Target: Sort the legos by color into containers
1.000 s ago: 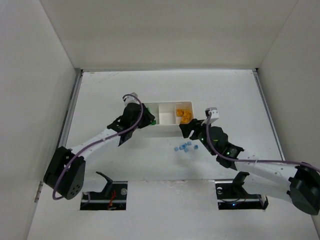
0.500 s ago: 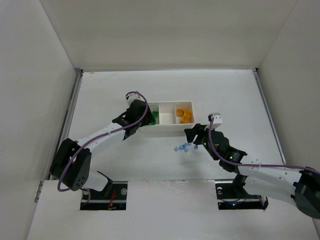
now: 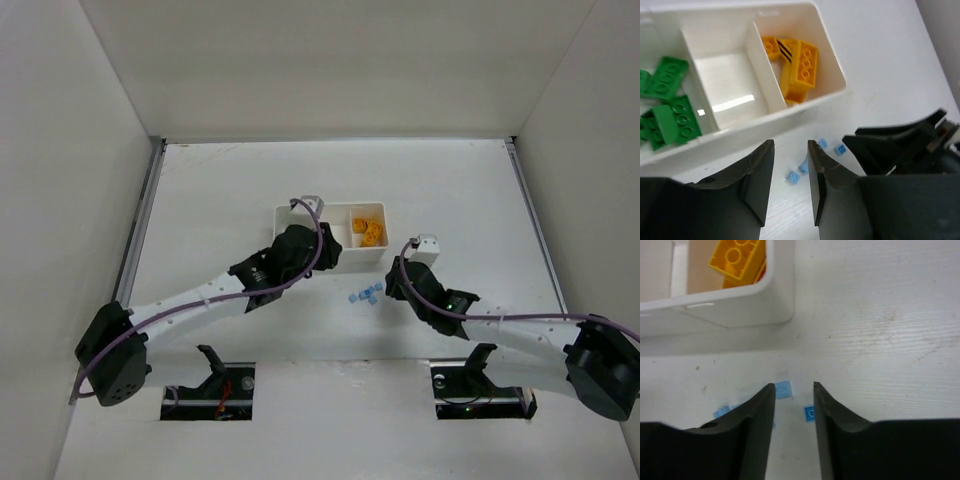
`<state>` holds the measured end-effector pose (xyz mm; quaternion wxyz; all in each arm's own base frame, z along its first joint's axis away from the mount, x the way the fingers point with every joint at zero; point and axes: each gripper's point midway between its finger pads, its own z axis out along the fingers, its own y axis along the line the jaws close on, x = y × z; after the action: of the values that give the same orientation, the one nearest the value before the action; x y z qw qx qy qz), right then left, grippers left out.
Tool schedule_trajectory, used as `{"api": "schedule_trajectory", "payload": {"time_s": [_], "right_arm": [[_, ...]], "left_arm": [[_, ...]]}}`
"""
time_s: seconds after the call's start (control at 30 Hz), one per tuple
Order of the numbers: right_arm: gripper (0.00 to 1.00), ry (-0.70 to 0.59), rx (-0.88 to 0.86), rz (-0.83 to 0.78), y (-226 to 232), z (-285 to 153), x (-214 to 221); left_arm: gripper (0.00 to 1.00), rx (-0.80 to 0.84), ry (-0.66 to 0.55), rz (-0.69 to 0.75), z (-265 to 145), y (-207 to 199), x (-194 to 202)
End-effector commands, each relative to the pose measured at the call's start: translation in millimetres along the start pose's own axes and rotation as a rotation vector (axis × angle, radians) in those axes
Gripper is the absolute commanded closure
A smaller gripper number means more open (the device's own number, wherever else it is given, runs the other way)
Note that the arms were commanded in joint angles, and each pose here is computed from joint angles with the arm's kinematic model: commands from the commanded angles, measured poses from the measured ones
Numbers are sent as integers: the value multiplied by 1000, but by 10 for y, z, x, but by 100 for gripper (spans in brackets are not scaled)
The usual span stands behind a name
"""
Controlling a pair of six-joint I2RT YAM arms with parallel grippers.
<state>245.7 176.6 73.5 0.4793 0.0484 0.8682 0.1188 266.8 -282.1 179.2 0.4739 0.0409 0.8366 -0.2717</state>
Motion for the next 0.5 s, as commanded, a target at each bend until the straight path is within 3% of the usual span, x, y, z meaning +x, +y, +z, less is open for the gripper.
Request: {"api": "schedule_trajectory", "payload": {"time_s": [0.0,0.07,0.17,0.47], "right_arm": [[51,8,66,38,-66,-25,-31],[45,33,70,35,-79,-33,40],[45,66,82,15,-90,-28,153],[55,128,137,-40,-63,98,256]], "left_arm": [[69,33,93,100,13,-36,448],[67,56,140,118,18,-70,674],[64,91,174,127,27,-103,914],[57,202,259,120,91,-223,1307]]}}
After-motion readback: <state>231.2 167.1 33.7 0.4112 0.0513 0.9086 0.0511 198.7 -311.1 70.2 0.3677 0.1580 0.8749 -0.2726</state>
